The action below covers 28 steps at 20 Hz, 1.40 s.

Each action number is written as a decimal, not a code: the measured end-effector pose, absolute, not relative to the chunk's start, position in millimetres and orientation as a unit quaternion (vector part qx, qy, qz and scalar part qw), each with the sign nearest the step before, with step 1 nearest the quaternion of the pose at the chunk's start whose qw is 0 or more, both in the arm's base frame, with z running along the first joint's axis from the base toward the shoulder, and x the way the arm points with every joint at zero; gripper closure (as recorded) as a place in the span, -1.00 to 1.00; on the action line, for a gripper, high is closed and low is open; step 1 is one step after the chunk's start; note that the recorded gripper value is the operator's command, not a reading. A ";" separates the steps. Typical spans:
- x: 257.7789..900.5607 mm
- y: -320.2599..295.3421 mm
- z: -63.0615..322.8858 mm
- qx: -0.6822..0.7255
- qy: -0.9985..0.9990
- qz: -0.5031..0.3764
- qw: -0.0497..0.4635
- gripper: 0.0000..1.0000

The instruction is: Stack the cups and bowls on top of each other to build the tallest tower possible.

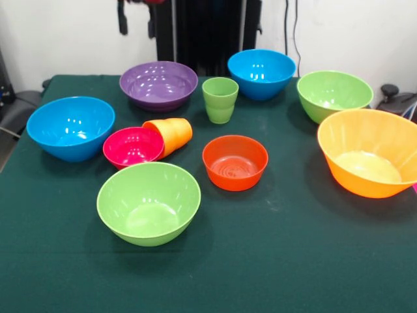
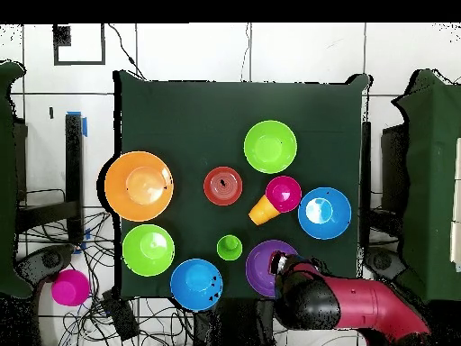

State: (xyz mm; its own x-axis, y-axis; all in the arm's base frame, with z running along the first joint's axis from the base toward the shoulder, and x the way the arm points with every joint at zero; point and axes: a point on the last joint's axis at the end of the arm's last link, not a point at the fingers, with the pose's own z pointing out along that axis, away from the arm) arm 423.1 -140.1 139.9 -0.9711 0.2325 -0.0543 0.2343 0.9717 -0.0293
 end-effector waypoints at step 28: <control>410.9 -67.5 48.8 -0.049 0.994 0.053 0.087 -1.00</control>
State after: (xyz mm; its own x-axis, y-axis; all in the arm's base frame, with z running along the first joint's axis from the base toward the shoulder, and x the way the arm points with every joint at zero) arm 410.9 -67.5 48.8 -0.9801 -0.0874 -0.1785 -0.1057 0.9898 0.0959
